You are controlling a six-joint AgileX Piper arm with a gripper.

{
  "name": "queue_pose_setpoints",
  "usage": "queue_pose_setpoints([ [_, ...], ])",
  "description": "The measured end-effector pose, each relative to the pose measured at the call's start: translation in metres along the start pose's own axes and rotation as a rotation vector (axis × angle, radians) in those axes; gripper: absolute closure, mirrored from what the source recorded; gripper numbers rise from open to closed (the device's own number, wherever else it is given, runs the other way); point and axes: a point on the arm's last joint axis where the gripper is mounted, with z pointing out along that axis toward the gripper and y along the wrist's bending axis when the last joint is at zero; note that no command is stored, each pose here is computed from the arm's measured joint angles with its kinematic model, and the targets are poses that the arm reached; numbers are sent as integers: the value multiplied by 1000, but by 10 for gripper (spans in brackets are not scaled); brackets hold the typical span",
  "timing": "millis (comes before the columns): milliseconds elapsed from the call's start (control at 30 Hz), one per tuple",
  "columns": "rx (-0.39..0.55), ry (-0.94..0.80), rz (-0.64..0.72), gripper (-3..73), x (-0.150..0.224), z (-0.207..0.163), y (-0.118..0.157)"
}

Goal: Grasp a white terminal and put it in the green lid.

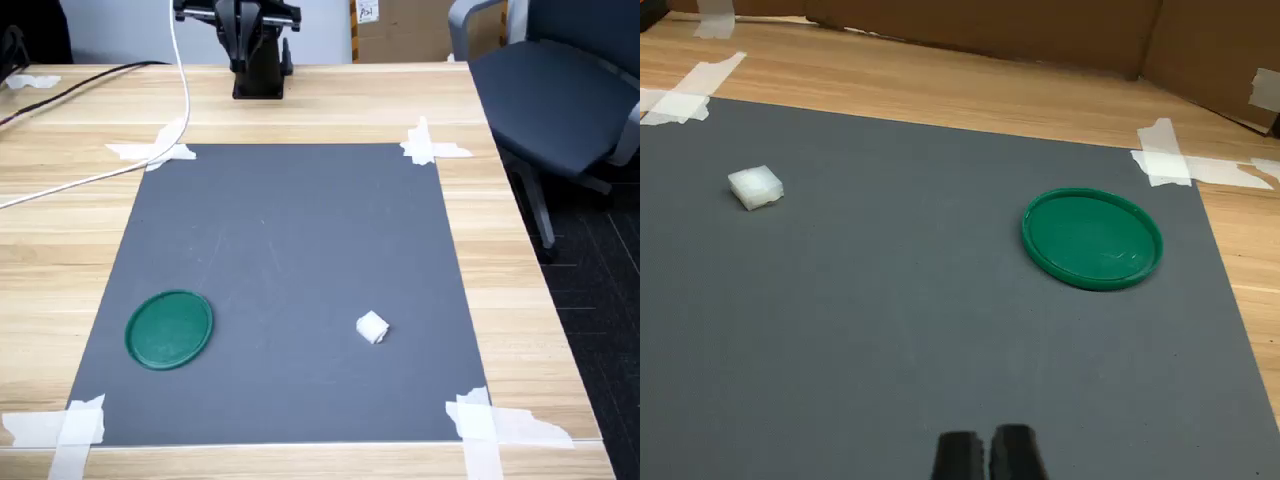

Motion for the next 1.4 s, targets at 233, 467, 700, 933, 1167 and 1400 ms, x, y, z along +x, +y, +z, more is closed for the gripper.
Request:
queue_pose_setpoints([
  [233,-1,0,3,724,0,0,0],
  [467,-1,0,5,724,0,0,0],
  [700,-1,0,5,724,0,0,0],
  [933,-10,64,-1,724,0,6,0],
  [1167,-20,138,-4,724,-19,18,-2],
  [1400,-31,209,-6,724,-42,38,-6],
])
